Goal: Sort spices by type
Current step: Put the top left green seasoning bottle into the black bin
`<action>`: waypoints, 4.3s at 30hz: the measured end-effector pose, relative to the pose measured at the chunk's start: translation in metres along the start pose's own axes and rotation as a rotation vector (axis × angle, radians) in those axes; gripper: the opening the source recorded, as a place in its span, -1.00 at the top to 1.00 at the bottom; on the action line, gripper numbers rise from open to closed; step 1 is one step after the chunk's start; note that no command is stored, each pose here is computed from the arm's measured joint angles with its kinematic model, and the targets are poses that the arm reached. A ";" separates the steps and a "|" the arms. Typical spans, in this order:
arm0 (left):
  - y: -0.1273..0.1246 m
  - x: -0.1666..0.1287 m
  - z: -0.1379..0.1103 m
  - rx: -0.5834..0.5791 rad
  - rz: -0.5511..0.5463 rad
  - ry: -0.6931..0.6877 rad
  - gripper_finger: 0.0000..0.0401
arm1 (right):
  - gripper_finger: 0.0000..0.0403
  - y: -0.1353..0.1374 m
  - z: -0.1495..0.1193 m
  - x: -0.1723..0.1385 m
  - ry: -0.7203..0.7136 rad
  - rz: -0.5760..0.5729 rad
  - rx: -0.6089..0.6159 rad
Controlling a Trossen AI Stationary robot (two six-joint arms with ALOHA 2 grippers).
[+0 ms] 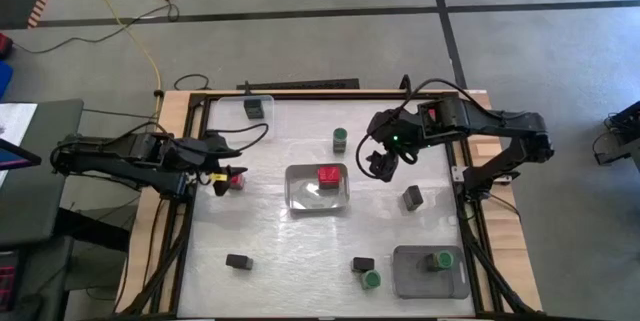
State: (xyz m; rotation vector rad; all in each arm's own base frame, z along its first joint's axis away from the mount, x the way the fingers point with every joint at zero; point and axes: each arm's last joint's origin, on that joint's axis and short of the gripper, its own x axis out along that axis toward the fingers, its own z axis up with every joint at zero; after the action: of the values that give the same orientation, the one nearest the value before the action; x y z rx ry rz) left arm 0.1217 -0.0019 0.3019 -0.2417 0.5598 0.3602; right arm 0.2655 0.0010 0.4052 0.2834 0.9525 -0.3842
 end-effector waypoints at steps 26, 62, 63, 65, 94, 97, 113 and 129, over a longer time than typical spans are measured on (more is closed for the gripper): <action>0.011 -0.014 -0.006 0.410 0.109 -0.016 -0.14 | -0.86 -0.001 0.011 0.073 0.205 -0.202 0.227; 0.009 -0.007 -0.008 0.187 0.103 0.028 -0.14 | -0.74 -0.085 0.062 0.204 0.222 -0.010 -0.475; 0.009 -0.007 -0.008 0.187 0.103 0.028 -0.14 | -0.74 -0.085 0.061 0.208 0.233 -0.006 -0.478; 0.009 -0.007 -0.008 0.187 0.103 0.028 -0.14 | -0.74 -0.087 0.059 0.216 0.253 -0.005 -0.482; 0.008 -0.004 -0.007 0.203 0.107 0.040 -0.14 | -0.11 -0.100 0.054 0.221 0.340 0.042 -0.310; 0.008 -0.004 -0.007 0.203 0.106 0.040 -0.14 | -0.11 -0.100 0.057 0.201 0.331 0.024 -0.234; -0.027 0.017 0.011 0.192 -0.061 -0.086 -0.14 | -0.11 -0.024 0.005 0.034 0.213 -0.038 -0.089; -0.096 0.060 0.004 0.169 -0.236 -0.091 -0.14 | -0.11 0.078 -0.115 -0.045 0.243 0.124 -0.109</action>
State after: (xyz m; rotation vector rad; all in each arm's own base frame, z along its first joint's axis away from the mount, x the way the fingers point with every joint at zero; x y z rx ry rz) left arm 0.2094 -0.0722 0.2839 -0.1255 0.4630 0.0938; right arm 0.1922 0.1252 0.3845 0.2925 1.1832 -0.1854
